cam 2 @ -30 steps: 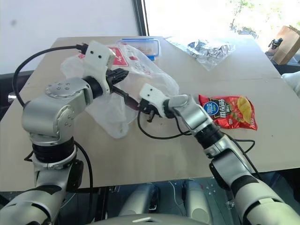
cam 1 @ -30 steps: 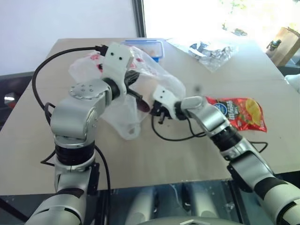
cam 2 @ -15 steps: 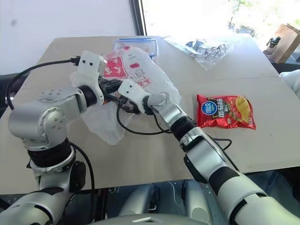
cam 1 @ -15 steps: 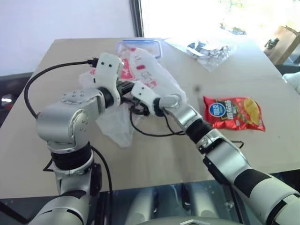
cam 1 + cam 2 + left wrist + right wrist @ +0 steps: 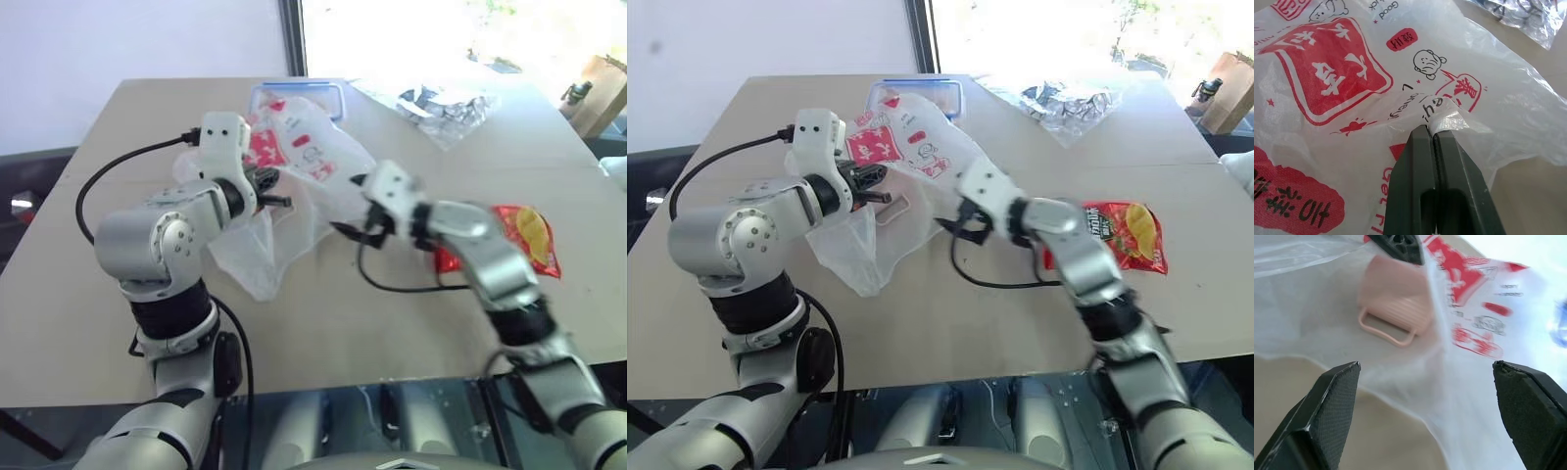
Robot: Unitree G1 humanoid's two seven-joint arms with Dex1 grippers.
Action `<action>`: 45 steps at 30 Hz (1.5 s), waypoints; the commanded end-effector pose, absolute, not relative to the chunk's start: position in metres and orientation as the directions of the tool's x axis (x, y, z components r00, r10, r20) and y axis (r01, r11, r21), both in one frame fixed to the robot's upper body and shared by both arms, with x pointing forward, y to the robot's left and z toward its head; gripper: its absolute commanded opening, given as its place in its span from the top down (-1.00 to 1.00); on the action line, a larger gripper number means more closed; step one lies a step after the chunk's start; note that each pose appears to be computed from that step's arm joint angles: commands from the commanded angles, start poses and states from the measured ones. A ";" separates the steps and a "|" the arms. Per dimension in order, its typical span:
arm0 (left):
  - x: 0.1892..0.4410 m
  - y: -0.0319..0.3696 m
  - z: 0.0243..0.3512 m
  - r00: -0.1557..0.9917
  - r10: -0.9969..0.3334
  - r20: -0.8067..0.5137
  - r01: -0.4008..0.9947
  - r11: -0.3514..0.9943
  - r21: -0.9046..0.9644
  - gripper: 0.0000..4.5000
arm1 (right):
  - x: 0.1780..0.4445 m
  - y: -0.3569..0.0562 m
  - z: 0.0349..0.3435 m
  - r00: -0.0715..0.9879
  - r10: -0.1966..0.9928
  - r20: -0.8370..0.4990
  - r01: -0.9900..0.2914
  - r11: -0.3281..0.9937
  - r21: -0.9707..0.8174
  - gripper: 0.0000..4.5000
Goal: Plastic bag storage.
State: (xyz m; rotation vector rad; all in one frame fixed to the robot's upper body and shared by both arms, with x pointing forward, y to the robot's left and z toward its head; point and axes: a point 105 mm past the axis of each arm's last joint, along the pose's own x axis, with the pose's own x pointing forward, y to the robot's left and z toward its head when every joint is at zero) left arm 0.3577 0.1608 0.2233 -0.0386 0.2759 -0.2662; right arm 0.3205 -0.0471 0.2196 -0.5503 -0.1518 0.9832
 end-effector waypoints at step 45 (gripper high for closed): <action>0.370 0.158 0.237 0.946 -0.253 -0.201 0.258 0.966 0.000 1.00 | 0.299 -0.226 0.120 0.944 0.314 -0.101 -0.155 0.154 -0.976 0.98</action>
